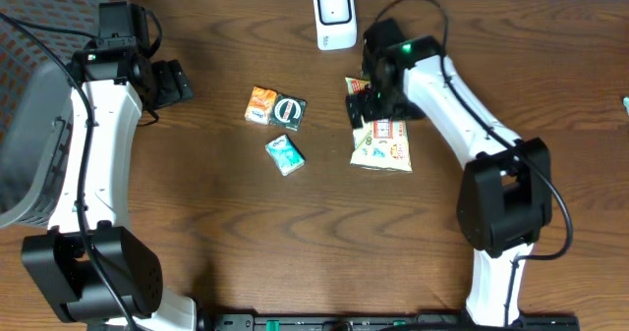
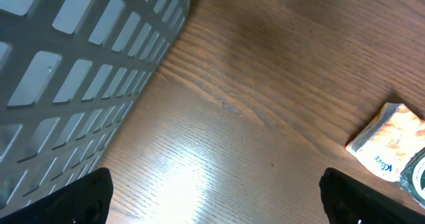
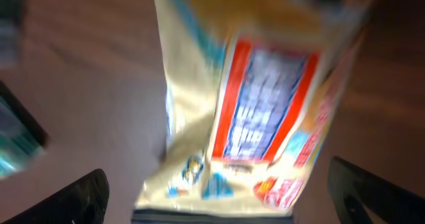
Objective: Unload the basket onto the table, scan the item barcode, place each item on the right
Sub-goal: 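Lift the bag upward toward the scanner with the right gripper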
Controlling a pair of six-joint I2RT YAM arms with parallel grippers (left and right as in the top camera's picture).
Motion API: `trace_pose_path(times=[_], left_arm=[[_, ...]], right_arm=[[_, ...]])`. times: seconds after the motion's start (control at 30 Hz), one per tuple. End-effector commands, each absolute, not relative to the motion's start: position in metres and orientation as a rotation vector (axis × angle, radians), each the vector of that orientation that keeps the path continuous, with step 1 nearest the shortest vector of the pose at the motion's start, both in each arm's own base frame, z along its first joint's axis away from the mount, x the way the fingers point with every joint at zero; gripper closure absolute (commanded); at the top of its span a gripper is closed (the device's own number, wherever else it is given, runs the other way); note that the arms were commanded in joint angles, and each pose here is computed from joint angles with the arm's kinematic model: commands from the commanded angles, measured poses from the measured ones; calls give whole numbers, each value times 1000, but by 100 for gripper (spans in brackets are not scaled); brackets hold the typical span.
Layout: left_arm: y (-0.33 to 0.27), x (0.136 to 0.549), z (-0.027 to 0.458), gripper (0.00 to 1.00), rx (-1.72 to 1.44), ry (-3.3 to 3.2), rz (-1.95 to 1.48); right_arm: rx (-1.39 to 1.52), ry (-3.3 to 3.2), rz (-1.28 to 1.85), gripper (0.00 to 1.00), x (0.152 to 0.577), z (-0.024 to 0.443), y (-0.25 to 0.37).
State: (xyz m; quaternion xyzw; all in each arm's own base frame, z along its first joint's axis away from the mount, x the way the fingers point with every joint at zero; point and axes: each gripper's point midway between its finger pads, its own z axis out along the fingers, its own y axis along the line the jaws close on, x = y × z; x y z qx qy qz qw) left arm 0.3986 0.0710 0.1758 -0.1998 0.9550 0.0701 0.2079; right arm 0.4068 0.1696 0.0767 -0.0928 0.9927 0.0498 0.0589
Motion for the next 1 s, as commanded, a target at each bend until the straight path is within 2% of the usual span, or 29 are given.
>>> trace_pose_path(times=[0.0,0.03,0.1,0.17,0.23,0.4,0.57,0.63,0.7,0.77,0.8,0.83,0.97], left_arm=[[71,398,170,2,-548,2677,198],[71,398,170,2,-548,2677,198],[71,398,170,3,-548,2677,198],[71,398,170,3,-548,2677,198],[71,398,170,2,-548,2677,198],[71,398,170,3,-548,2677,198],[71,398,170,3,-548,2677,198],[71,398,170,3,-548,2677,198],[71,398,170,2,-548,2677,198],[71,398,170,2,-548,2677,198],[71,398,170,2,-548,2677,198],[71,398,170,2,-548,2677,198],[71,398,170,2,-548,2677,198]], right_arm=[[-220,2927,174,1,425,95,165],[-211,2911,174,9,430,96,164],[-192,2887,155,43,437,97,159],[-165,2874,130,54,442,97,154],[-149,2869,117,59,443,94,151],[-149,2885,111,64,439,78,150],[-122,2907,115,74,428,44,149],[-105,2920,119,73,422,32,148],[-108,2930,127,60,417,24,148],[-109,2935,125,52,414,18,148],[-111,2936,125,44,413,16,148],[-111,2938,124,30,413,16,148],[-111,2930,129,9,415,19,149]])
